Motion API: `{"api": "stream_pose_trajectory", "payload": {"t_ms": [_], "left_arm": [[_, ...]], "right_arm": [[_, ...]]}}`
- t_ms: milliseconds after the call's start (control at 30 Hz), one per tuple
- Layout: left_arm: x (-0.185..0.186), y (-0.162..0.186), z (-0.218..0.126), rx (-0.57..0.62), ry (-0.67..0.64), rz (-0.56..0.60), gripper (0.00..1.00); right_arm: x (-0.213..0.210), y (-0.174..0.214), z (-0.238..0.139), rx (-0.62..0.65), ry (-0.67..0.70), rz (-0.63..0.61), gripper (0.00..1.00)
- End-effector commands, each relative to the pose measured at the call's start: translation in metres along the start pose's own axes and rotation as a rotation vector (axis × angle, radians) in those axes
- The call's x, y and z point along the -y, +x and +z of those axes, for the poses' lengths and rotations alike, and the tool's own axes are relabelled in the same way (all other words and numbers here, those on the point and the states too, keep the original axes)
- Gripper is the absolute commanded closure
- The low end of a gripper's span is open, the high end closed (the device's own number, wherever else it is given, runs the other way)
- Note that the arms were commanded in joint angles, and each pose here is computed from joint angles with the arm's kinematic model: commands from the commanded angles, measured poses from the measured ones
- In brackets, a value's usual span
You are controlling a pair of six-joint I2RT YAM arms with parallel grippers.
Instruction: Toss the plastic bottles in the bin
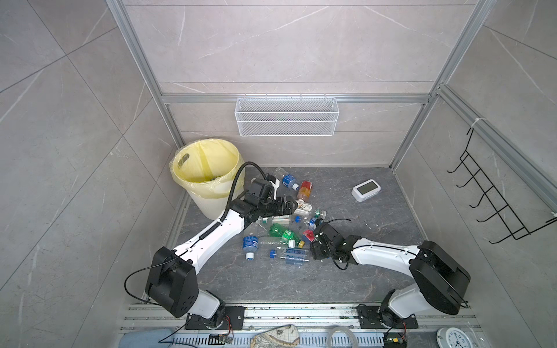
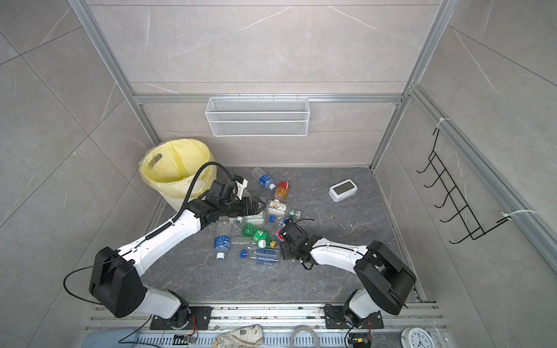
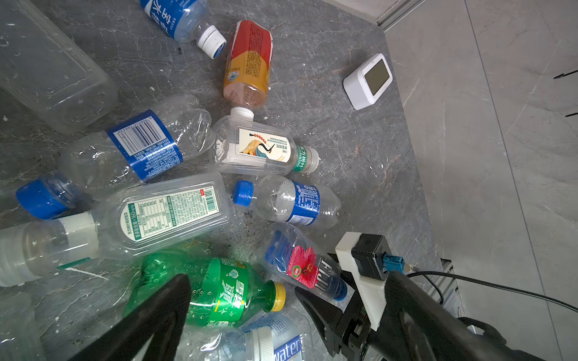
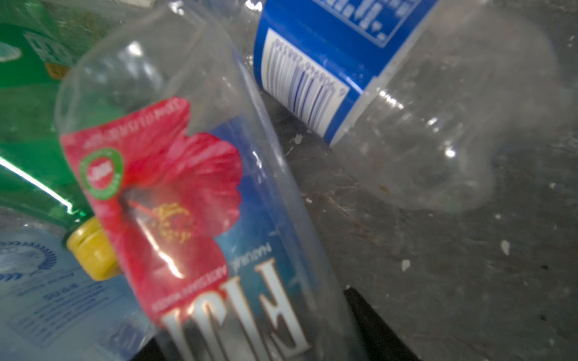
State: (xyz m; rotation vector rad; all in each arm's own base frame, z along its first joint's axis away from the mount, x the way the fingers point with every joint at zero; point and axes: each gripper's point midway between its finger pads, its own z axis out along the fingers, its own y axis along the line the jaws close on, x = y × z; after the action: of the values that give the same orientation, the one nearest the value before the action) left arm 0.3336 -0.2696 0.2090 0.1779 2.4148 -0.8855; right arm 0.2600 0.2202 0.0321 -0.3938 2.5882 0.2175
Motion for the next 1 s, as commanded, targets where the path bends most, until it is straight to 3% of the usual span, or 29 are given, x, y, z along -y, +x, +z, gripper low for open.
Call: {"api": "stream_pose_trajectory", "payload": {"t_ms": [0, 467, 767, 967], "left_arm": [[0.01, -0.015, -0.01, 0.051, 0.033, 0.006, 0.0], [0.014, -0.017, -0.014, 0.067, 0.051, 0.009, 0.0], [0.021, -0.019, -0.018, 0.085, 0.088, 0.017, 0.0], [0.023, -0.02, -0.015, 0.09, 0.152, -0.045, 0.0]], "right_arm": [[-0.001, -0.01, -0.008, 0.024, 0.011, -0.016, 0.35], [-0.012, -0.031, -0.033, 0.062, -0.039, -0.022, 0.51], [-0.027, -0.067, -0.062, 0.124, -0.089, -0.019, 0.52], [-0.044, -0.102, -0.082, 0.197, -0.148, 0.007, 0.52]]}}
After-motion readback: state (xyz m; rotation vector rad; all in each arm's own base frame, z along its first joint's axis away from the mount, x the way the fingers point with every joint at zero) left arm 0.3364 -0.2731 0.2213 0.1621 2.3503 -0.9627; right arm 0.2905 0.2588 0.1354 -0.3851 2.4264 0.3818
